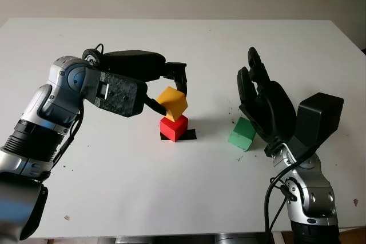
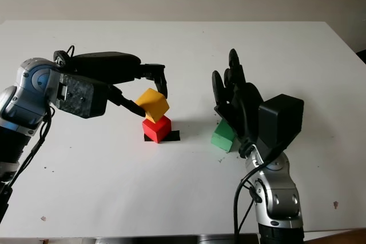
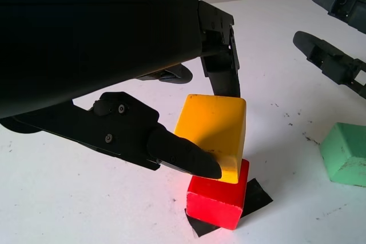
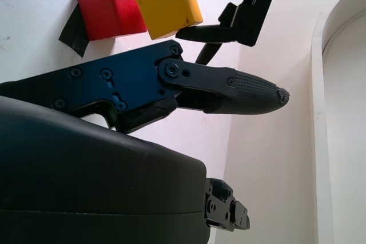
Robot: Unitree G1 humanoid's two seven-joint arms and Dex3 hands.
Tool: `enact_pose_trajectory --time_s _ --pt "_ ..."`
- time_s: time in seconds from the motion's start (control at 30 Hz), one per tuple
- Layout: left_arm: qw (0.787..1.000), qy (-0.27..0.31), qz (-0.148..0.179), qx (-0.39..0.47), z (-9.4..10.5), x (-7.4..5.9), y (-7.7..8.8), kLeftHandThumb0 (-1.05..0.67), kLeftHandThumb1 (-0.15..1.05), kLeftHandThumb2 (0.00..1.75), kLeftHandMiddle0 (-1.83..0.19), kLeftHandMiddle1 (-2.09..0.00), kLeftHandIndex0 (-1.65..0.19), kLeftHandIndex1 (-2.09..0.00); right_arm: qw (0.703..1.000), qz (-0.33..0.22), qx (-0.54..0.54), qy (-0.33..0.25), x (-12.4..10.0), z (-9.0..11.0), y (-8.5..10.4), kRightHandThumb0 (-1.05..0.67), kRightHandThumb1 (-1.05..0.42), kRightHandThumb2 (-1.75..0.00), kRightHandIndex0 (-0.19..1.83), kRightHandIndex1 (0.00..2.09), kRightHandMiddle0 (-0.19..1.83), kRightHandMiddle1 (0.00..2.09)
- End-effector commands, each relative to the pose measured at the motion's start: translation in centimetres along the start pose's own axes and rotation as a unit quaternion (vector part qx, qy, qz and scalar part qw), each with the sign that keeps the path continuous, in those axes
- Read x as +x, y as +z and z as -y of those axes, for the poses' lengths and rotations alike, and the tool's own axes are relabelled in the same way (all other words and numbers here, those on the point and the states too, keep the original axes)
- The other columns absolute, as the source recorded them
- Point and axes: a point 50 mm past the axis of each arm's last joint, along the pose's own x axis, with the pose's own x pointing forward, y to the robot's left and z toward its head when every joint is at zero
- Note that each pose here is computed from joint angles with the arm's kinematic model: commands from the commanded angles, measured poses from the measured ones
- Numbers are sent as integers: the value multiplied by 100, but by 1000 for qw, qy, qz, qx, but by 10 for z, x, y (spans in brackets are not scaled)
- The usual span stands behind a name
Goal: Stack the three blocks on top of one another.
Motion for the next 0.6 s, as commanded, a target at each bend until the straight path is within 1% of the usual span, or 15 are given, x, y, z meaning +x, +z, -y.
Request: enact_pose_trajectory --time_s 0.0,0.17,0.37,0.5,0.57 --pt "1000 11 8 11 -8 2 4 -32 105 19 -33 -5 -12 -165 1000 9 0 1 -1 0 3 -73 -105 -57 -19 0 -19 0" --pt "1000 4 4 15 -5 5 5 -34 105 22 -32 -5 -7 -176 1000 11 -2 -1 -2 -1 3 -71 -105 -58 -19 0 -19 0" --pt "1000 3 4 20 -3 7 6 -35 105 21 -32 -5 -6 -175 1000 11 2 2 -3 0 3 -72 -105 -58 -19 0 -19 0" --pt "1000 0 7 22 -2 8 6 -36 105 22 -33 -5 -5 -178 1000 12 -2 1 -3 0 3 -72 -105 -58 -19 0 -19 0" --pt "1000 -1 8 21 -1 9 6 -35 105 21 -33 -6 -5 -176 1000 12 -1 1 -3 0 3 -72 -105 -58 -19 0 -19 0"
